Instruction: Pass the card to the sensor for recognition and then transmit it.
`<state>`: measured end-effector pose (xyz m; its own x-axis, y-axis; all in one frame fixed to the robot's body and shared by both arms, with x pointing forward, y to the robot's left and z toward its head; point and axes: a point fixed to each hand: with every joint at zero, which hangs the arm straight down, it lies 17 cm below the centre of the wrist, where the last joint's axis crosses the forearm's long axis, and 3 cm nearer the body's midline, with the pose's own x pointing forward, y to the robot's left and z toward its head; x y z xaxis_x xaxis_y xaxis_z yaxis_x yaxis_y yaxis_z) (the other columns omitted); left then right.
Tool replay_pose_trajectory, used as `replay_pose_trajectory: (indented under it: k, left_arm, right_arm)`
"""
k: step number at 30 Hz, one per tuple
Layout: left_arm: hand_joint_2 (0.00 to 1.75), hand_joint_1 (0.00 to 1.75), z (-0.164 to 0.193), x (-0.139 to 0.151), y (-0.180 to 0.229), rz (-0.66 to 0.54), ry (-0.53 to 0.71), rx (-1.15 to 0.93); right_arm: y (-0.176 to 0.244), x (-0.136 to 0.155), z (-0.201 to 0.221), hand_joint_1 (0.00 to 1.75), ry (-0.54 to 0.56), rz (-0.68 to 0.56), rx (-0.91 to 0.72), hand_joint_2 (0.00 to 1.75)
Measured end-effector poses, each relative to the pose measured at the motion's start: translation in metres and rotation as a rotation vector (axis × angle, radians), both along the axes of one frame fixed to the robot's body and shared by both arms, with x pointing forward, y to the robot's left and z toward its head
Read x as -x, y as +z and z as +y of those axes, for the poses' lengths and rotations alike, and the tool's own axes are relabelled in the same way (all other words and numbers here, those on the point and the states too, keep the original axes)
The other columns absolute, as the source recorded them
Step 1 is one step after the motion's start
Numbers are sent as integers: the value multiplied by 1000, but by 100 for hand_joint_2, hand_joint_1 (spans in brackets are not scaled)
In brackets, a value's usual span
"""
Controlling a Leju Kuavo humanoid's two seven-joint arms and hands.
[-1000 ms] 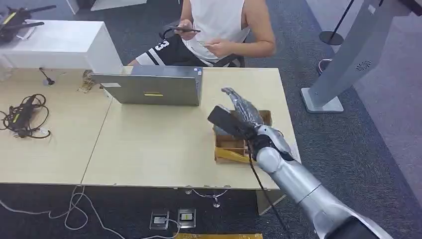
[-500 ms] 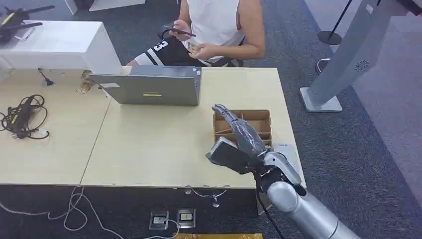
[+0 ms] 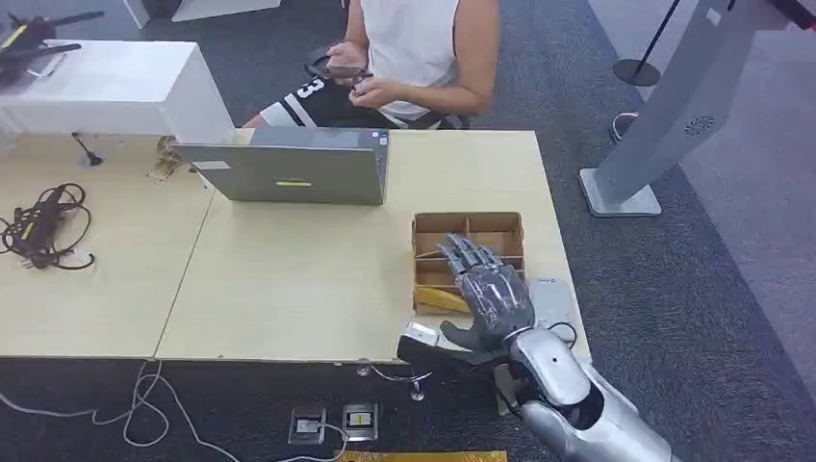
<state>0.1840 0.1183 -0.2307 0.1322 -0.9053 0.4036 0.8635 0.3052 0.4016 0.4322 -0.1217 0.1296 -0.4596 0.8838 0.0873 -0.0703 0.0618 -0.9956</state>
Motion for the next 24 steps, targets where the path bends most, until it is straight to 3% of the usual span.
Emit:
replay_pose_trajectory:
  k: [7, 12, 24]
  left_arm:
    - [175, 0, 1, 1, -1, 4, 10, 1]
    - [175, 0, 2, 2, -1, 9, 19, -3]
    - [175, 0, 2, 2, -1, 10, 21, -5]
  right_arm:
    - [-20, -8, -15, 0, -57, -21, 80, 175]
    - [-11, -20, -28, 0, -119, -99, 114, 175]
    - [-11, -46, -52, 0, -202, -128, 147, 175]
